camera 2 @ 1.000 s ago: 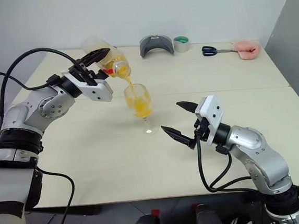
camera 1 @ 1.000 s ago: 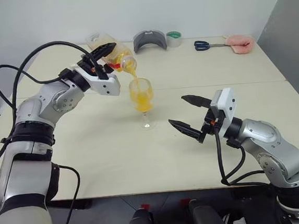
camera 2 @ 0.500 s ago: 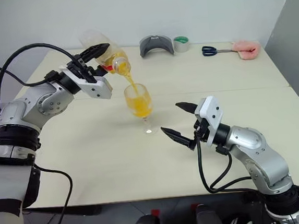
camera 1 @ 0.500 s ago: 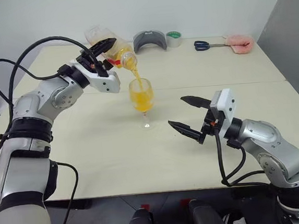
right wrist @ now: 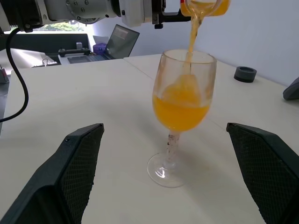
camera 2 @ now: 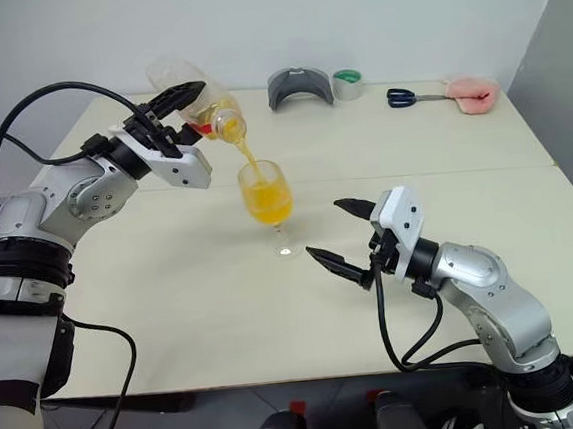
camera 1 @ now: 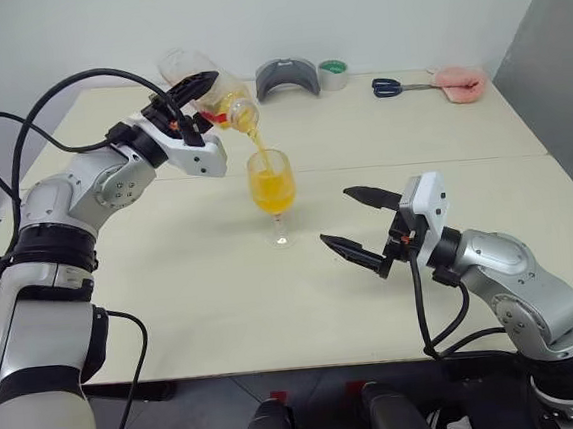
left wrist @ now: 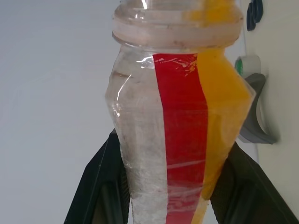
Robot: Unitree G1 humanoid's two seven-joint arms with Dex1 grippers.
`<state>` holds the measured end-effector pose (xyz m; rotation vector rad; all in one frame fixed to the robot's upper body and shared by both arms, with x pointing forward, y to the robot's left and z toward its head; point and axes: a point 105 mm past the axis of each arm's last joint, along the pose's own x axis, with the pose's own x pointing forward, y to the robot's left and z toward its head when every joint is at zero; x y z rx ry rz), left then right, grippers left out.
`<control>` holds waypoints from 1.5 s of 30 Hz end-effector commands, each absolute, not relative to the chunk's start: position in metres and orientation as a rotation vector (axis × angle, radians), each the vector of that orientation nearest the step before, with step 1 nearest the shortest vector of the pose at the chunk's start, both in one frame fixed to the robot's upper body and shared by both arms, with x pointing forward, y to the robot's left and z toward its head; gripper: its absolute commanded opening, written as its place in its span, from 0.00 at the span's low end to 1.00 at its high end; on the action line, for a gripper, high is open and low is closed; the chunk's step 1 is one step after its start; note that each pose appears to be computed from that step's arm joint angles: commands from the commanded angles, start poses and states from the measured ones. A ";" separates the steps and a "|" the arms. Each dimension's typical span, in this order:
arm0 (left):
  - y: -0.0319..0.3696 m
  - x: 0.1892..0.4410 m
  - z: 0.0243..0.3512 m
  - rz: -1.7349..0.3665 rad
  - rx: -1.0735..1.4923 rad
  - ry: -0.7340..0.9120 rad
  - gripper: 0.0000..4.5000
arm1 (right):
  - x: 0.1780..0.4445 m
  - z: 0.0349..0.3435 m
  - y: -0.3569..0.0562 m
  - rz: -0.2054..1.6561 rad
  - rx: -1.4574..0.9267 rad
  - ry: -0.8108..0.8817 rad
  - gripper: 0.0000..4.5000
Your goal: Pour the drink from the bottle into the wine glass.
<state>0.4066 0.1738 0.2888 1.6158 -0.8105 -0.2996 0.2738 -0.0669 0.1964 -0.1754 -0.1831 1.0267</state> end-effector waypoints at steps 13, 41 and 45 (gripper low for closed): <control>0.169 0.405 0.303 -0.265 1.557 -0.850 0.39 | 0.268 0.209 -0.065 1.038 -0.200 -0.239 1.00; 0.250 0.403 0.231 -0.161 0.264 -0.179 0.39 | 0.249 0.209 -0.047 1.230 -0.277 -0.170 1.00; 0.270 0.387 0.197 -0.158 0.136 -0.064 0.39 | 0.252 0.205 -0.043 1.242 -0.309 -0.136 1.00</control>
